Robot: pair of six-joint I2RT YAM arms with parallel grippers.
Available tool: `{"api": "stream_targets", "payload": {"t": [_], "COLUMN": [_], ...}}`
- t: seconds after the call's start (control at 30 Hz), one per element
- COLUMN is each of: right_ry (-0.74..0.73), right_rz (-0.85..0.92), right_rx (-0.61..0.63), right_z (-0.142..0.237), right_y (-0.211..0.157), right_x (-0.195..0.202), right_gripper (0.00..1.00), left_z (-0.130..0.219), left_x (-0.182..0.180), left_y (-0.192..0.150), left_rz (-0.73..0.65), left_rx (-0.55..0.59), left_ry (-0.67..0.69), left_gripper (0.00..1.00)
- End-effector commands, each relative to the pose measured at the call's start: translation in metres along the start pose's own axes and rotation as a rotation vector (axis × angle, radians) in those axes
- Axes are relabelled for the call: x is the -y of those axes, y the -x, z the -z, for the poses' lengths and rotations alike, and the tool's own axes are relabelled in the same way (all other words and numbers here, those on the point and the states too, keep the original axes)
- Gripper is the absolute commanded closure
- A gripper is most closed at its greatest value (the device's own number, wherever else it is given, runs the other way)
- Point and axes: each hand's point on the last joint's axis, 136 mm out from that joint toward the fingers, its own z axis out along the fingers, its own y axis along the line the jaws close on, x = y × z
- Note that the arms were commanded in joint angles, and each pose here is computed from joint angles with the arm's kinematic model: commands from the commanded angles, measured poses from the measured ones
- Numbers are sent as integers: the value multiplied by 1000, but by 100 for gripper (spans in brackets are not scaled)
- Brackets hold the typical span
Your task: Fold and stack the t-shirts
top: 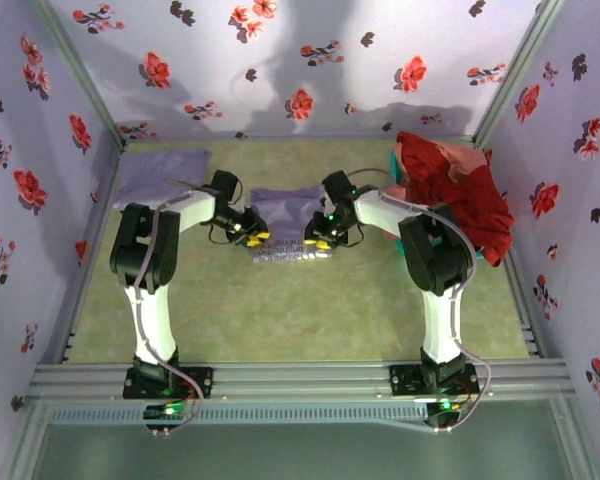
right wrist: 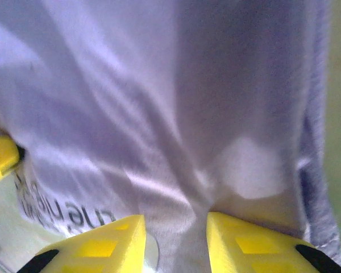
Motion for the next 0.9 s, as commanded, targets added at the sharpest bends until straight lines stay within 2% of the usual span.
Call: {"api": "stream_targets", "payload": {"t": [0.0,0.2,0.33,0.43,0.6,0.77,0.87], "right_ry": [5,36,-69,-59,85,145,152], "right_rz": [-20,51,207,318,509,624,653], "right_rx": [-23,77,250,334,315,358,320], "right_z": [2,42,94,112,98,81,67], "right_y": [-37,-64,-50,-21,21,49,59], "right_x": [-7,-27,-25,-24,-35,-43,-47], "right_gripper": [64,63,60,58,56,56,54], "left_z": [5,23,50,71,77,54,33], "left_x": [-28,-51,-28,12,77,116,126], "left_y": [-26,-66,-71,-55,-3,37,47], "left_rz": [-15,-33,-75,-115,-182,-208,-208], "left_rx": [-26,-71,-49,-19,-5,-31,-56], "left_ry": [108,163,125,54,-47,-122,-133], "left_gripper": [73,70,68,67,71,76,80]}}
